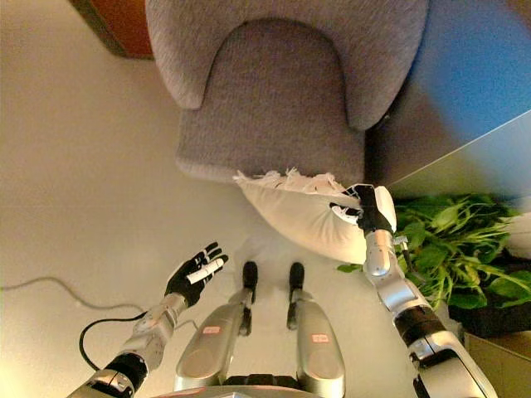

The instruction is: Pick up the pillow and put it on the sofa.

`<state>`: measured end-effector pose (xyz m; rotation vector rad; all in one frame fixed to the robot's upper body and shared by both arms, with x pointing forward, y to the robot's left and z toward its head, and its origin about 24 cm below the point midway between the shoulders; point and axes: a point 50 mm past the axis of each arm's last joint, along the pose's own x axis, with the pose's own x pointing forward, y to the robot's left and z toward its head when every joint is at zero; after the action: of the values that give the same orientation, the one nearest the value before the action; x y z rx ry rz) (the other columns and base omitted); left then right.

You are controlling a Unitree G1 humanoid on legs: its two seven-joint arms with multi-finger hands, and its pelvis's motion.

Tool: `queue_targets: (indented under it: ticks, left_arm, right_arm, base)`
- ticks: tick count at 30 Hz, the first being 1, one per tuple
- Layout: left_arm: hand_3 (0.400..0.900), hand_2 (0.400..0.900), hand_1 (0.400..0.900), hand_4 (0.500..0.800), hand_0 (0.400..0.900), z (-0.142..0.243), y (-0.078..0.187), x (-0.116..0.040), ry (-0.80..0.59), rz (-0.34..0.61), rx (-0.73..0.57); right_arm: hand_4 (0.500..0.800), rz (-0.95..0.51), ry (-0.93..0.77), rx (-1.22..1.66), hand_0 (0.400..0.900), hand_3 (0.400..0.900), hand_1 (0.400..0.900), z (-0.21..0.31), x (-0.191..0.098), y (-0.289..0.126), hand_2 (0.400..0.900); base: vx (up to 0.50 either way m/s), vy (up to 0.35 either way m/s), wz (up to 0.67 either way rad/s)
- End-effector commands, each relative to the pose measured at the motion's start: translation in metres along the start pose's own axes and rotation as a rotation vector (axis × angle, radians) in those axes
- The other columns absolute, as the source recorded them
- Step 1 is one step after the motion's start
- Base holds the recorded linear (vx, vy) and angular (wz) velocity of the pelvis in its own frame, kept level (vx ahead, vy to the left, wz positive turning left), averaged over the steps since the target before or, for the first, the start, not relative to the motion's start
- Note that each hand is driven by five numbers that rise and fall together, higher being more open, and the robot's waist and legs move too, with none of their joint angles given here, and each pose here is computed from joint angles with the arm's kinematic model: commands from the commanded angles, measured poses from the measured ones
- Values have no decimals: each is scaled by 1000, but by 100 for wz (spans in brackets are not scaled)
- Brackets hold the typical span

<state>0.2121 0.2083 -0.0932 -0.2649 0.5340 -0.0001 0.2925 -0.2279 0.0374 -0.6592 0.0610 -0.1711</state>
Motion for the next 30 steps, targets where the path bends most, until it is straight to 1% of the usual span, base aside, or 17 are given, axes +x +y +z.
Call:
queue_targets:
  ticks: [1,4,10,17,23,27,30]
  left_arm:
    - [900,900,900,800,900,-27,2,-10,95,23,32]
    - [900,900,900,800,900,-40,7,-15,167,41,21]
    - [900,900,900,800,900,-51,11,-20,245,14,25]
    - [900,900,900,800,900,-51,19,-21,287,35,26]
    - [900,900,900,800,900,-56,22,-23,333,40,54]
    - [900,900,900,800,900,-57,20,-23,359,17,85]
    - [900,900,900,800,900,-58,19,-23,383,-5,110]
  right_arm:
    - [500,-115,-339,32,400,400,400,61,9,-48,400]
    - [500,-94,-346,8,400,400,400,67,11,-60,400]
    - [500,-78,-350,-36,400,400,400,85,20,-86,400]
    - [500,-123,-440,-59,400,400,400,142,44,-132,400]
    - [500,-151,-455,-60,400,400,400,180,61,-167,400]
    - [500,-169,-444,-70,400,400,400,203,71,-182,400]
    - [500,-172,-399,-61,400,400,400,212,79,-192,400]
  base:
    - [140,36,-11]
    - [139,37,-12]
    - [62,16,-12]
    - [16,6,-5]
    - [44,6,12]
    - [52,7,24]
    - [74,1,26]
